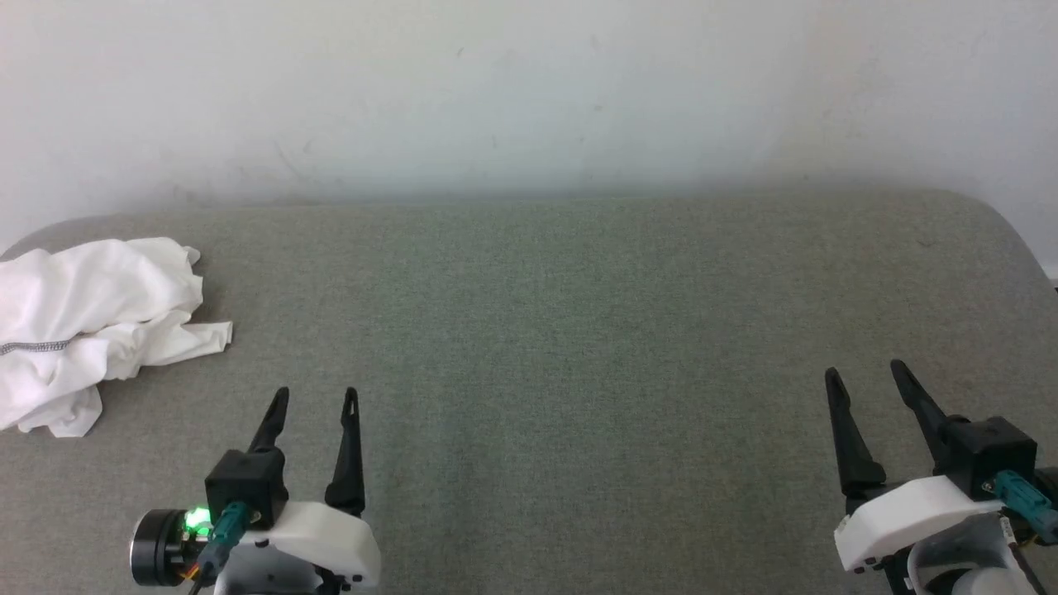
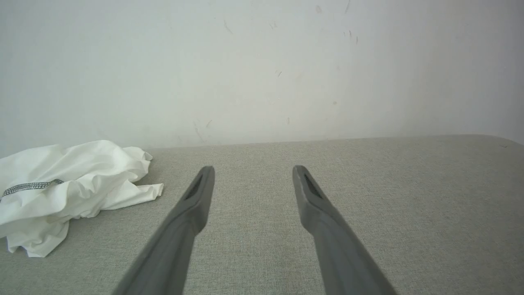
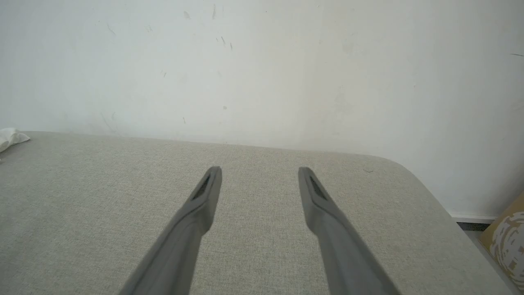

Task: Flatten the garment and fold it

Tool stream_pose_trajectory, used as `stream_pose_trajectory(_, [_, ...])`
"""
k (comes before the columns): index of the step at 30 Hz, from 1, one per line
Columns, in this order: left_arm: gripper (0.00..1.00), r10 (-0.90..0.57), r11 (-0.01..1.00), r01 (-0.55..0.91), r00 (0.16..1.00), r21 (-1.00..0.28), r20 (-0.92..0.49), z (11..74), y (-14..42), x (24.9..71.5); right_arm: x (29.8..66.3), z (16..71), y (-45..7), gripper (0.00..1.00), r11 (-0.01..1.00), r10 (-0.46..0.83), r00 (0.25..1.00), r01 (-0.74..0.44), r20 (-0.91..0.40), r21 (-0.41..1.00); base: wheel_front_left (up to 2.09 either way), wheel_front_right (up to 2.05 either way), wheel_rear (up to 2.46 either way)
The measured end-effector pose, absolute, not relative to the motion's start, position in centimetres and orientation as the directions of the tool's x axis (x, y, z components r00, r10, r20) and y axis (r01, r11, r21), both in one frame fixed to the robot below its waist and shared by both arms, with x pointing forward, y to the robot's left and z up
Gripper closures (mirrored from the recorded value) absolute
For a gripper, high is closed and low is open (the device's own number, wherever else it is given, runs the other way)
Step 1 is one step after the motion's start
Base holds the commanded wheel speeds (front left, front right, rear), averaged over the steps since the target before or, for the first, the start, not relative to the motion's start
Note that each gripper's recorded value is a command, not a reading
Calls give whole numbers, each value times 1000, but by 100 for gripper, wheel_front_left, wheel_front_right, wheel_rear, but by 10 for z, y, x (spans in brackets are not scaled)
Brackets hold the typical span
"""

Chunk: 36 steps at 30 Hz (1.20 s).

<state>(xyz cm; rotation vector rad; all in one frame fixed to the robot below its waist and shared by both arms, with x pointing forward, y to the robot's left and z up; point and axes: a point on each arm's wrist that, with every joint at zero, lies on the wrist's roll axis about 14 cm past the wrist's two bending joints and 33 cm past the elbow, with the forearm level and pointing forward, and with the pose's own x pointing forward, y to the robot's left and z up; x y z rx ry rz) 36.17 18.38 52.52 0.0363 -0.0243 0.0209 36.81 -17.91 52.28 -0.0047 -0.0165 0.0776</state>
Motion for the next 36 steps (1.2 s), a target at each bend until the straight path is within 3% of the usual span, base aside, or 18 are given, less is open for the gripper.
stream_pose_trajectory(18, [0, 111, 994, -112, 993, 3, 42, 524, 209, 343, 375, 521, -164, 0, 992, 124, 992, -124, 33, -5, 0, 0, 0])
stream_pose_trajectory(36, [0, 258, 966, -257, 963, -23, 71, 526, 248, 307, 388, 517, -116, 0, 966, 260, 965, -260, 42, 0, 0, 0, 0])
